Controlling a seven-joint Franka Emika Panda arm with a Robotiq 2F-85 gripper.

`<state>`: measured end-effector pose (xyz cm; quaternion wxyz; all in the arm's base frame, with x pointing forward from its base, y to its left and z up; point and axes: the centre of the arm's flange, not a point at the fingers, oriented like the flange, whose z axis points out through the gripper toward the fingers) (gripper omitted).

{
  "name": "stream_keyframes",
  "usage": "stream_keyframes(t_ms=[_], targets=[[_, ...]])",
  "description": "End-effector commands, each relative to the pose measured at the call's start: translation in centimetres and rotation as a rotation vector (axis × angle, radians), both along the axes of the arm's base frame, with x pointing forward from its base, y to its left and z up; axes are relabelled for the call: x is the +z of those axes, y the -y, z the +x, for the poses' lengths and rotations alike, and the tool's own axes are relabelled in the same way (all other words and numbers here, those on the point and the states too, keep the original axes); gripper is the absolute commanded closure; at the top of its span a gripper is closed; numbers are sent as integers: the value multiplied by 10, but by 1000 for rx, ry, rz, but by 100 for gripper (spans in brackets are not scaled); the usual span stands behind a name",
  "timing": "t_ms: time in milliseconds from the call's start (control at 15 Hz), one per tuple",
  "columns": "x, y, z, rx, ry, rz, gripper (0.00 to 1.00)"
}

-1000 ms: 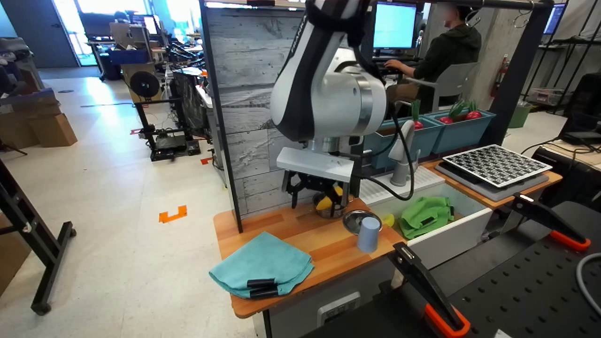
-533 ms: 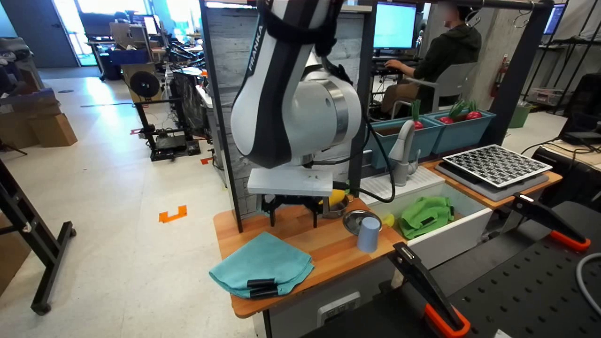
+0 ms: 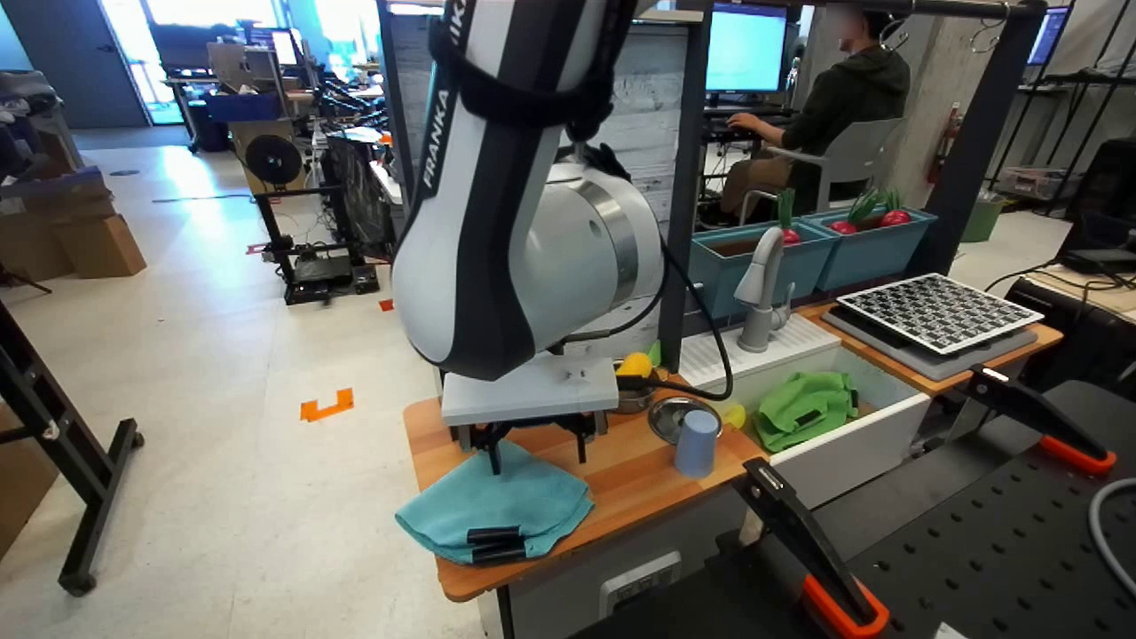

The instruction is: Put the plush in the bowl, wipe the counter with the blue towel and move the faucet to the center

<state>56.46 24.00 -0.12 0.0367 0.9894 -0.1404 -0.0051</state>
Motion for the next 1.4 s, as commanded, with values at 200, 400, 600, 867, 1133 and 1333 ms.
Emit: stream_keyframes(t_ms=[200,400,600,867,1133,1333], targets=[[-11,-19,-15,115,-7,-4,0],[-18,-23,-15,163,-21,11,0],[-22,-24,-13,190,-20,22,0],[-27,-22,-4,216,-17,32,0],[-37,-20,7,231,-13,39,0],[-45,-18,15,233,-12,44,0]])
